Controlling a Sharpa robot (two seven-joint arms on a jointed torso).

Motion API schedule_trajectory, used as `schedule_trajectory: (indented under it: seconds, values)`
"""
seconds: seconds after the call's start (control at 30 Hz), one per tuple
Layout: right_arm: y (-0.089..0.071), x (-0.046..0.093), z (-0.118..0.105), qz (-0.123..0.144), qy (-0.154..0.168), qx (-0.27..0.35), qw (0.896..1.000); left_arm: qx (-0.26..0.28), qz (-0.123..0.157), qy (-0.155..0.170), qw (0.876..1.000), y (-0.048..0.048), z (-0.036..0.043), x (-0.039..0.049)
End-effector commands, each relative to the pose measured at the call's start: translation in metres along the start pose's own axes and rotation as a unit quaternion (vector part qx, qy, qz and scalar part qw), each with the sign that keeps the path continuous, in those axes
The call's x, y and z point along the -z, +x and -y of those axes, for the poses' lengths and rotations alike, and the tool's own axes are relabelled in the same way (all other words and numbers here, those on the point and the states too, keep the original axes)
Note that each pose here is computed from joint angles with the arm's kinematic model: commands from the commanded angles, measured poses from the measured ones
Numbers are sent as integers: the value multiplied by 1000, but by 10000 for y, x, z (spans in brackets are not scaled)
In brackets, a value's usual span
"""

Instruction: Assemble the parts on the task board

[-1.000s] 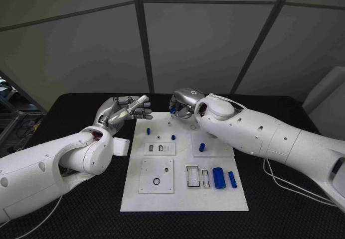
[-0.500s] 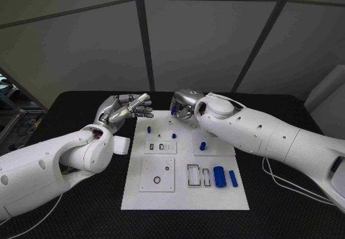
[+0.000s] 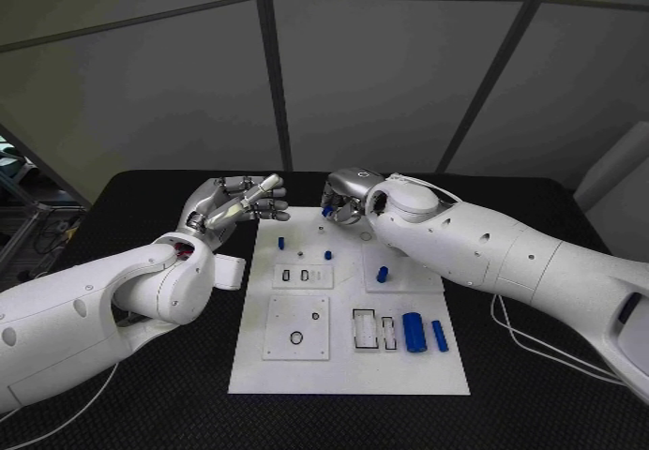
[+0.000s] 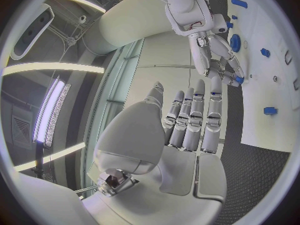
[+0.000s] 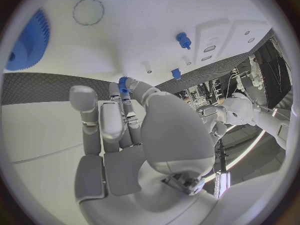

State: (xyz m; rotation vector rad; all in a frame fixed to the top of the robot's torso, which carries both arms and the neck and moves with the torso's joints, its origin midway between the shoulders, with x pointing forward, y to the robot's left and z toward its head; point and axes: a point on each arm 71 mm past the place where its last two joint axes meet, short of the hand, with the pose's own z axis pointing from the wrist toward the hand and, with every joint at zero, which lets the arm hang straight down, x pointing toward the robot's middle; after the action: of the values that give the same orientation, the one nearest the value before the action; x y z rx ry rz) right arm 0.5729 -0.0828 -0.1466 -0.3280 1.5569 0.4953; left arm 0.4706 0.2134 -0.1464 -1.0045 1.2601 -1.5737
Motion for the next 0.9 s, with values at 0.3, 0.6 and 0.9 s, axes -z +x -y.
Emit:
schedule_trajectory:
  seconds: [0.3,0.6,0.9]
  values:
    - [44,-24,-23,-22,-3,4,1000,1,-8,6,1000,16,23,-5]
    - [43,-19,-15,-18,-3,5,1000,0,-8,6,1000,11,24,-7]
    - [-55,76,53,26,-2,-2,1000,-1,-5,5,1000,-16,26,0]
